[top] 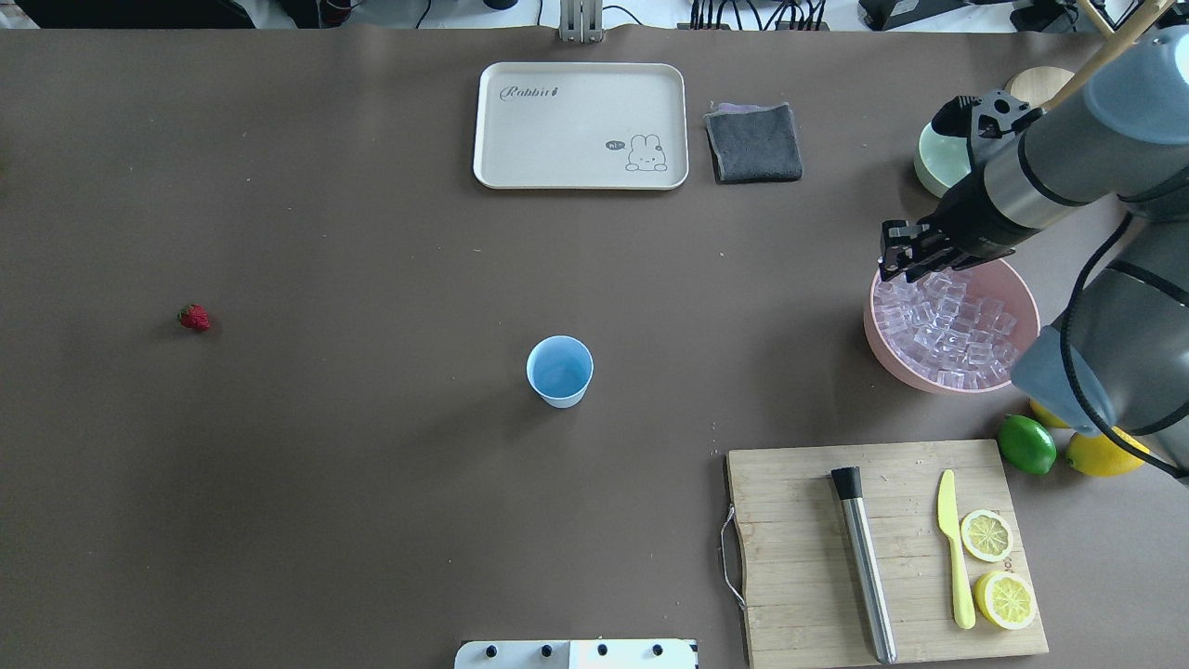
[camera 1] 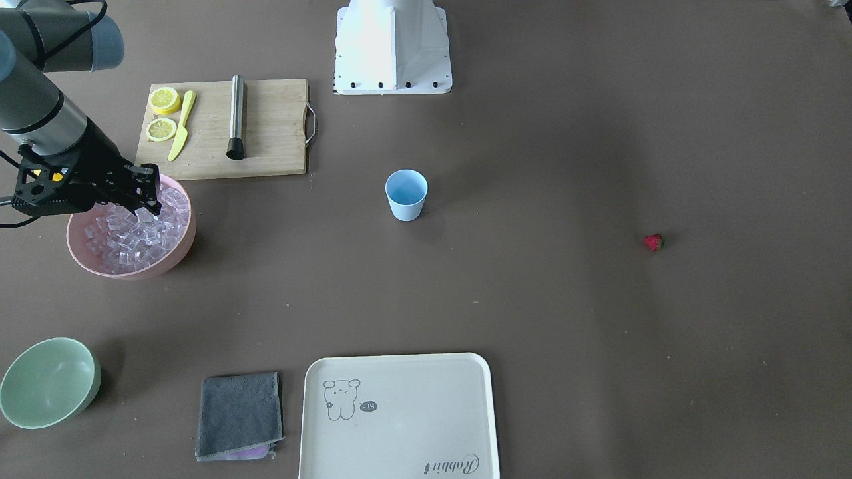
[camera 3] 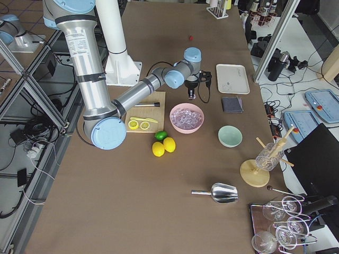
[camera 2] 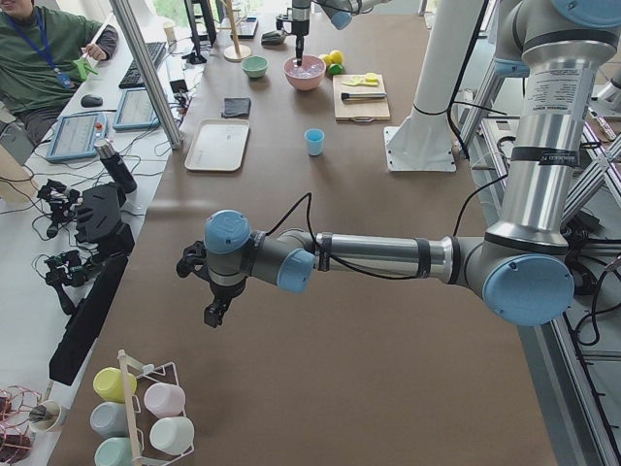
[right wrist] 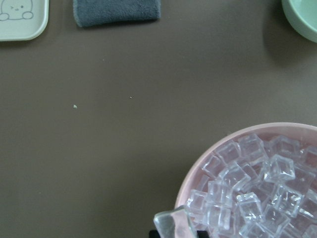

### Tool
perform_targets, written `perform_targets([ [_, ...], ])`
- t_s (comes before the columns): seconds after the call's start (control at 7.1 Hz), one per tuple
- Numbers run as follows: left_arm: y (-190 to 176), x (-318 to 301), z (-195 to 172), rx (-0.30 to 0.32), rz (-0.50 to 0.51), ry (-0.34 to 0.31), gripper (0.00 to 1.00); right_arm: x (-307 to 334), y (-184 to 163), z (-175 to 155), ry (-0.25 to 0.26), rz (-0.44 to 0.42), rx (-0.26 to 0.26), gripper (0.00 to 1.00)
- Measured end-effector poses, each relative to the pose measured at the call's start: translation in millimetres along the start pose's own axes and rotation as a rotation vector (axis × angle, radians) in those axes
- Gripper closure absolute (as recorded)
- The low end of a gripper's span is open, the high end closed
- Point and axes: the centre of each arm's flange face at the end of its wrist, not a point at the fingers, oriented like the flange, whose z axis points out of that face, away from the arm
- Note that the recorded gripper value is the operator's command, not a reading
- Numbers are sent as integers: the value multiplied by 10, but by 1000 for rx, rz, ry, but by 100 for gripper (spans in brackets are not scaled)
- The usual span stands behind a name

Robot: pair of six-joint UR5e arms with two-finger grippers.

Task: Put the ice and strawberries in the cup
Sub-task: 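Carry the ice cube with the right gripper over the blue cup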

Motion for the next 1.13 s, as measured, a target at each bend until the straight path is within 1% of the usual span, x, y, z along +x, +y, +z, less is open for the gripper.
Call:
perform_targets([
  [0.14,4,-1,2,0,0,0,2,-390,-1,2,4,-14,10,100],
  [0.28,11,-3,5,-1,-1,0,2,-788,64,51,-2,-18,19,100],
  [0.7,21,-22,27,-6,-6,1,2,-1843,405,276,-24,-27,58,100],
  [0.85,27,-36,42,-9,-9,1,2,-2168,471,371,-26,-28,71,100],
  [1.13,42,-55,65,-14,-13,1,2,-2745,690,530,-36,-13,85,100],
])
